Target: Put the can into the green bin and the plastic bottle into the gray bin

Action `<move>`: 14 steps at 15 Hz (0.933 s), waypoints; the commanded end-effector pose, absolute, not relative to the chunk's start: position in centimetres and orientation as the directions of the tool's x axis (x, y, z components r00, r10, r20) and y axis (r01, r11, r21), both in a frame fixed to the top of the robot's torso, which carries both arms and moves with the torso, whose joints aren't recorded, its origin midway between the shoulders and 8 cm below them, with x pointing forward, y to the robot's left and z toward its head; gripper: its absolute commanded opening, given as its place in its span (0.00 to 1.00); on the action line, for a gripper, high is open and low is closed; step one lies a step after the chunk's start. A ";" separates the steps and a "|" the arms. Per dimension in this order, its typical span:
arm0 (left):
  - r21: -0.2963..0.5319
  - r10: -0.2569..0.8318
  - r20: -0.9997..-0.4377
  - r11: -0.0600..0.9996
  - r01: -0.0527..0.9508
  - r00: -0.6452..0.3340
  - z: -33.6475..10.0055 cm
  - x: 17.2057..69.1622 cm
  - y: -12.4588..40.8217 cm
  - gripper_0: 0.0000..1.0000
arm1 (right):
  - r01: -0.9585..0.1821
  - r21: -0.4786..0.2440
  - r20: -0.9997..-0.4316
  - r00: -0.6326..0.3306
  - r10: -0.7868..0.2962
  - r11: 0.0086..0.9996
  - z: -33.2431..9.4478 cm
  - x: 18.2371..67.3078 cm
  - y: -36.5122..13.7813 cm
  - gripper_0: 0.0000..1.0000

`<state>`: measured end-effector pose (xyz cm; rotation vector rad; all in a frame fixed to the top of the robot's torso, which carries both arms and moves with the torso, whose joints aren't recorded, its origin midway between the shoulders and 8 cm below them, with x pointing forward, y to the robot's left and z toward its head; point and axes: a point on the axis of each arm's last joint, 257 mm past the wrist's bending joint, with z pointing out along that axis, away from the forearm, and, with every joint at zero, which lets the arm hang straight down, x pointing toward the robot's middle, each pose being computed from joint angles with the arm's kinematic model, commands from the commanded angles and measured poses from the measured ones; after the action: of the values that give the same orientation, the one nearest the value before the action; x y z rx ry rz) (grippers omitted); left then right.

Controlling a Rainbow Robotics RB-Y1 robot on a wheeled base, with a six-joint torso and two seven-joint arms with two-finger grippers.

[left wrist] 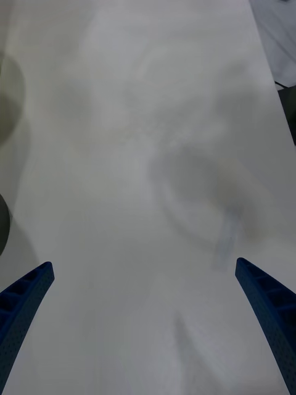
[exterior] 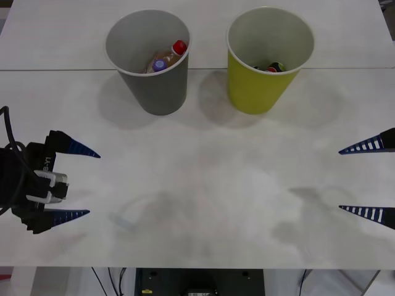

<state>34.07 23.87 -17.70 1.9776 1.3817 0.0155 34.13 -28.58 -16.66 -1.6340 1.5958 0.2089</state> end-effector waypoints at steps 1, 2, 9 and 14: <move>0.550 0.828 -0.365 -0.177 0.817 0.425 -18.0 33.8 24.5 1.00 | -0.892 -0.429 -0.630 0.182 -0.755 0.143 -16.7 34.1 -28.6 1.00; 0.546 0.828 -0.368 -0.177 0.819 0.424 -18.2 33.5 24.7 1.00 | -0.892 -0.429 -0.630 0.182 -0.755 0.143 -16.7 34.1 -28.6 1.00; 0.455 0.707 -0.625 -0.013 0.891 0.330 -15.9 31.5 21.8 1.00 | -0.892 -0.429 -0.630 0.182 -0.755 0.143 -16.7 34.1 -28.6 1.00; 0.428 0.701 -0.645 -0.001 0.904 0.306 -16.3 30.9 21.8 1.00 | -0.892 -0.429 -0.630 0.182 -0.755 0.143 -16.7 34.1 -28.6 1.00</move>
<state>30.87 21.67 -16.11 1.7517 1.4464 -0.3180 34.13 -28.58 -16.66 -1.6340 1.5958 0.2089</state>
